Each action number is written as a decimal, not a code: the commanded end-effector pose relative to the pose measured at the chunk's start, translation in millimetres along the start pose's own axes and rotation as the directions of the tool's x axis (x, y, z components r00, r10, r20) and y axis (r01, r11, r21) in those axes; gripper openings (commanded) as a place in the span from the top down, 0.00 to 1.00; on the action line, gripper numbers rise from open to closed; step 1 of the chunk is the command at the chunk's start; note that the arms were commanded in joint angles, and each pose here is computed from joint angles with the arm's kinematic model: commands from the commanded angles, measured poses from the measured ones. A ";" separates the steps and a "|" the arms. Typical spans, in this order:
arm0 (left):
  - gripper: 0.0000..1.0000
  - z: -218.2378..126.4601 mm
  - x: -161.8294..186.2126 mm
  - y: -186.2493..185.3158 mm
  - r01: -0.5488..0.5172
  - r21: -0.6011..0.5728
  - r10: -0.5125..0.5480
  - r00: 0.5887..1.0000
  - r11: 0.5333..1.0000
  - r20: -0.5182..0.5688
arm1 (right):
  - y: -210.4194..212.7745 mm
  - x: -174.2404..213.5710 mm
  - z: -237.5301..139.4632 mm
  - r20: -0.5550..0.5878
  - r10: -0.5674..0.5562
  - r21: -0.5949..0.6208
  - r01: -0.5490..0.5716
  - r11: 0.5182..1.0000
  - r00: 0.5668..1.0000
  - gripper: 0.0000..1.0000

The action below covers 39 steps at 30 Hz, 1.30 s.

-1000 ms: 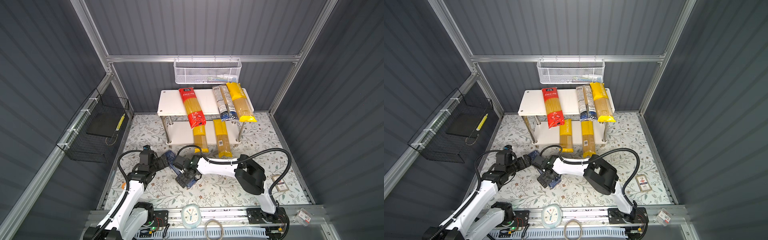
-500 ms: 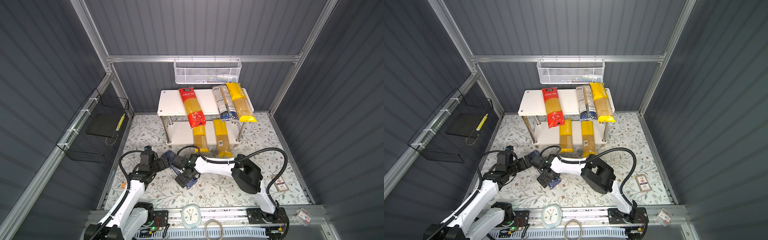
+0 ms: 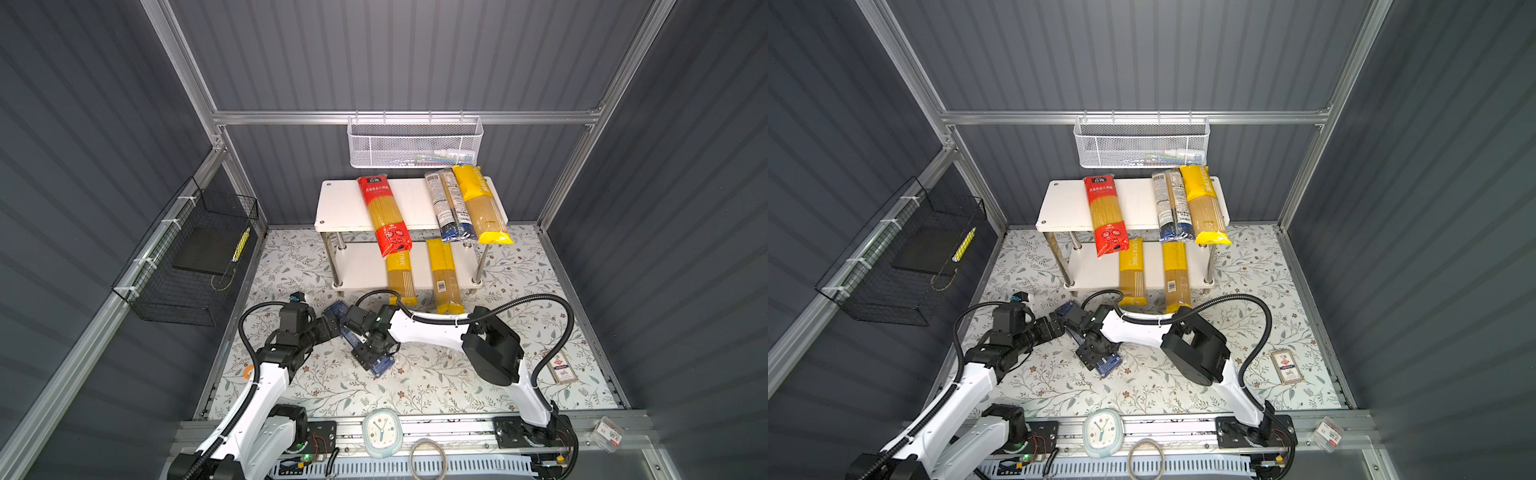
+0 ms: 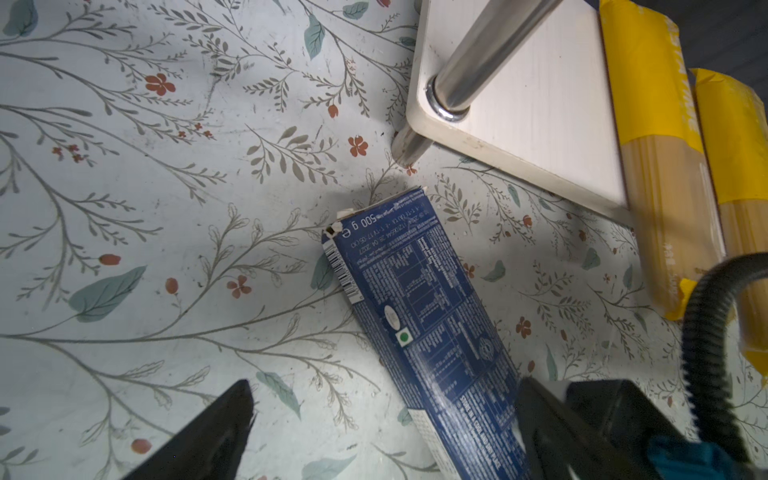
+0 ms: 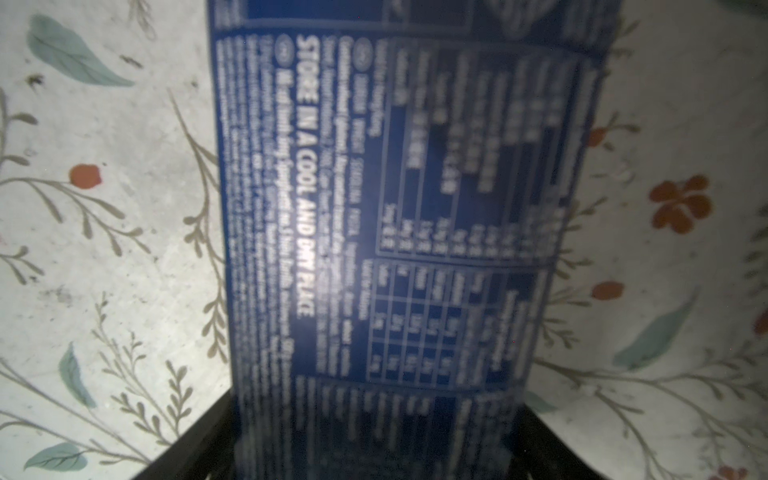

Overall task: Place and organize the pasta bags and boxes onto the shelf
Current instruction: 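Lift the blue box and stand it upright on the lower tier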

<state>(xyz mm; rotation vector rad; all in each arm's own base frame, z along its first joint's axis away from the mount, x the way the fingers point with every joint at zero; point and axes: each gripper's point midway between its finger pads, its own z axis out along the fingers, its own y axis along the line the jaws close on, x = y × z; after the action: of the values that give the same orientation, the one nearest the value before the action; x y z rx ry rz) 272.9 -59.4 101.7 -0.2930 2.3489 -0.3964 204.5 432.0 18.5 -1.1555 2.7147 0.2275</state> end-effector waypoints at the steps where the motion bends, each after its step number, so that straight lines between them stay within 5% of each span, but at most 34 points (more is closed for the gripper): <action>1: 0.01 -1.6 6.9 4.2 -0.013 -0.010 0.013 1.000 1.000 -0.020 | -5.9 26.2 18.5 -0.113 0.014 0.042 -0.009 0.999 0.993 0.24; 11: 0.01 -4.6 8.2 6.4 -0.008 -0.014 0.008 1.000 1.000 -0.005 | -4.7 31.6 5.5 -0.081 0.043 0.007 -0.042 0.999 0.996 0.39; 23: 0.01 -2.8 13.2 6.6 -0.005 -0.009 0.005 1.000 1.000 -0.023 | -0.7 6.2 -47.3 0.141 0.082 -0.069 -0.073 0.995 0.987 0.58; 39: 0.01 1.5 22.3 12.0 0.011 -0.019 -0.012 0.999 1.000 -0.036 | -14.2 -10.9 -135.6 0.441 0.223 -0.164 -0.167 0.972 0.869 0.74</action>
<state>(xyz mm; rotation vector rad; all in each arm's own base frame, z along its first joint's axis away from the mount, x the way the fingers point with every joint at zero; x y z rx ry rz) 262.3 -56.9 92.6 -0.2992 2.3590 -0.3905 185.0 380.8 102.8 -0.8566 2.5853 0.4906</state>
